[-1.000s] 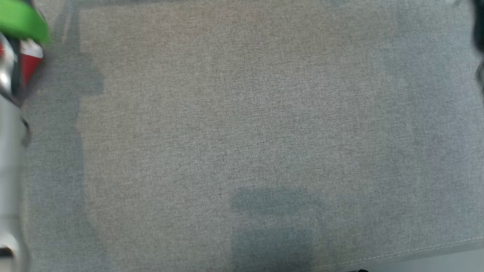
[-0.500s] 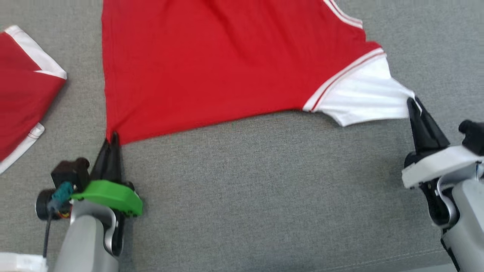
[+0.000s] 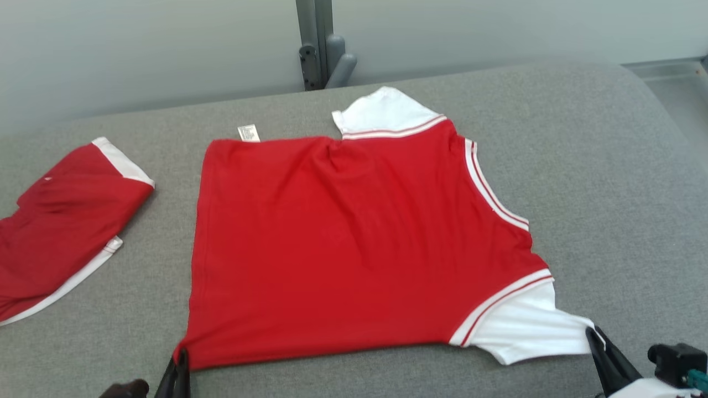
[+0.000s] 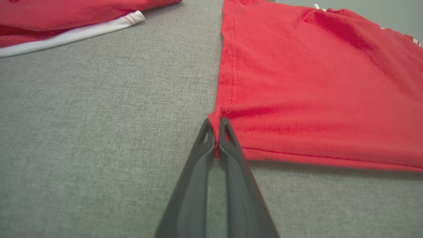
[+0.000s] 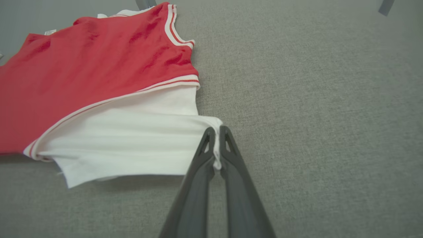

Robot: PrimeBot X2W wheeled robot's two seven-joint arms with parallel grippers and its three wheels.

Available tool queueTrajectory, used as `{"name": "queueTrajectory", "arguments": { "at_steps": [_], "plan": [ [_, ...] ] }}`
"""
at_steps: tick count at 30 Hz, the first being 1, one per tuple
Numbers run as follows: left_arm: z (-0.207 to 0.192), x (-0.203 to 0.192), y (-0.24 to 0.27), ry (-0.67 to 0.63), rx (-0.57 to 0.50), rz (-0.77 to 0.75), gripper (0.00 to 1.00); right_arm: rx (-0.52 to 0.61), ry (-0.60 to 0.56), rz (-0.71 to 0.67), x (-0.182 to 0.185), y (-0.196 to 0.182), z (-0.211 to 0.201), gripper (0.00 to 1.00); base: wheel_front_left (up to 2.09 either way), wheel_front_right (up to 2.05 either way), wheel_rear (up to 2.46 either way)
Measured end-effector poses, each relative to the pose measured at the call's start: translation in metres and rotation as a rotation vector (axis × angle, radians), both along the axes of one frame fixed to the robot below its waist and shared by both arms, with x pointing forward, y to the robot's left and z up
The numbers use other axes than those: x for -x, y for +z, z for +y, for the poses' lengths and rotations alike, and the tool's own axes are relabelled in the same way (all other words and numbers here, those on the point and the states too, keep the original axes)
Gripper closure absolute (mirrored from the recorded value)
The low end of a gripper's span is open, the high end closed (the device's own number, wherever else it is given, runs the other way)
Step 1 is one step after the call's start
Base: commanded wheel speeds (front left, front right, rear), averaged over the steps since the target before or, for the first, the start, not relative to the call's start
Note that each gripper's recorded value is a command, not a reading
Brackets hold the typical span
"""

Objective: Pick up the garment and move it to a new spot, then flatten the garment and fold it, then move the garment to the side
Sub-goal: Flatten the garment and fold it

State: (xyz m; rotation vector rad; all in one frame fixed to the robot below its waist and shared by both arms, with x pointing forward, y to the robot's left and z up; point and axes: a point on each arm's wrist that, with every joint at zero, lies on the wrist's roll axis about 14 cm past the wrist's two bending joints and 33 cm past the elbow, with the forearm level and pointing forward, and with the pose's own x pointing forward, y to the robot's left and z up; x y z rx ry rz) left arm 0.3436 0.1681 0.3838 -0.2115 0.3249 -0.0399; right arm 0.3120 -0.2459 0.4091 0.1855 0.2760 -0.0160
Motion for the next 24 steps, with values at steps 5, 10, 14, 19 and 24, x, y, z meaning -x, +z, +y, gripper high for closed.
{"name": "queueTrajectory", "arguments": {
  "at_steps": [5,10,14,19,24],
  "plan": [
    [0.005,0.036,-0.005,0.015,0.005,0.024,1.00,-0.020,-0.023,0.016,0.035,-0.007,0.001,1.00,0.00,0.00,0.00],
    [0.009,0.052,-0.007,0.026,0.002,0.032,1.00,-0.039,-0.023,0.023,0.055,-0.011,0.007,1.00,0.00,0.00,0.00],
    [0.009,0.055,-0.004,0.023,0.001,0.020,1.00,-0.047,-0.027,-0.001,0.057,-0.005,0.009,1.00,0.00,0.00,0.00],
    [0.003,0.034,0.022,0.010,0.016,-0.074,1.00,-0.058,-0.017,-0.113,0.029,0.028,0.012,1.00,0.00,0.00,0.00],
    [-0.008,-0.002,0.058,-0.017,0.029,-0.196,1.00,-0.052,0.010,-0.207,-0.007,0.057,0.016,1.00,0.00,0.00,0.00]
  ]
}}
